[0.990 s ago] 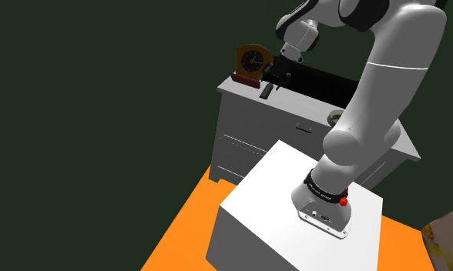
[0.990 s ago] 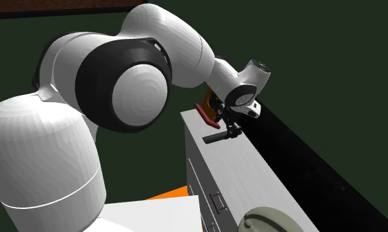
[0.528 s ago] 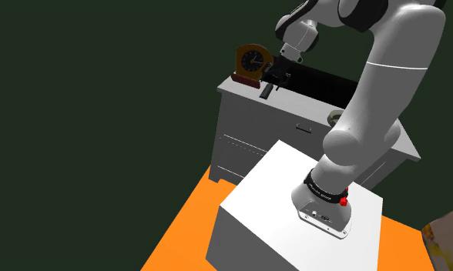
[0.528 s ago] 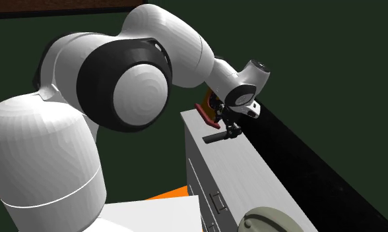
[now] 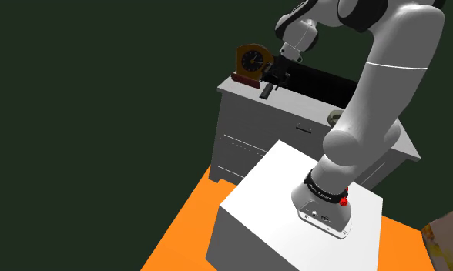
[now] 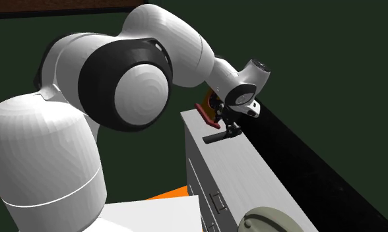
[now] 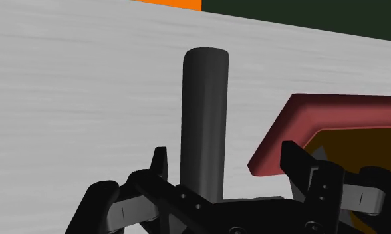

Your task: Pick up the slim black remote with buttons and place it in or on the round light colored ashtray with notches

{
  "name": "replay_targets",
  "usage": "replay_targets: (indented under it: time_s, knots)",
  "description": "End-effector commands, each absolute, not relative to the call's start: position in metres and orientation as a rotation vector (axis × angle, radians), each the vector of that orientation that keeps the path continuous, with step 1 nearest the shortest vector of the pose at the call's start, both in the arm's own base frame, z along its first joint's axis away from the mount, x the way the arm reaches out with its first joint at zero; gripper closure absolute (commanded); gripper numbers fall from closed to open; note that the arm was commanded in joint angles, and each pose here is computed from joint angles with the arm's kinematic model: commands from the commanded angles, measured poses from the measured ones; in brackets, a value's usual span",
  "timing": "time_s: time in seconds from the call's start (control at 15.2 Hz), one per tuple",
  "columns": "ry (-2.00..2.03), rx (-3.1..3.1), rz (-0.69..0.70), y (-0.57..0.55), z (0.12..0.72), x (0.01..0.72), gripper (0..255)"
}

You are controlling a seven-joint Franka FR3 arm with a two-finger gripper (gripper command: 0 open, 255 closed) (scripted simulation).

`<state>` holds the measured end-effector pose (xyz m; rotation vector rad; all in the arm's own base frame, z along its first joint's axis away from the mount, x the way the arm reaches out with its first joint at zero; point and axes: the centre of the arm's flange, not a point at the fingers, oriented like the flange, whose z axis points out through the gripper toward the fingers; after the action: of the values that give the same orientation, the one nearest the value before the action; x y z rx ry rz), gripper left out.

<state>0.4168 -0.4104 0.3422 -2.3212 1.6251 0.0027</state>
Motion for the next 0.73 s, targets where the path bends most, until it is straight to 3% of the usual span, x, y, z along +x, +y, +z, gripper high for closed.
replay_targets:
  time_s: [0.0,0.46,0.53,0.66]
  knots:
    - [1.644,-2.321,0.074,-0.402,0.317,0.417,255]
    - [1.632,-2.325,0.037,-0.402,0.356,0.422,255]
    - [1.632,-2.325,0.037,-0.402,0.356,0.422,0]
    - [1.795,-2.362,0.006,-0.409,0.354,0.435,0]
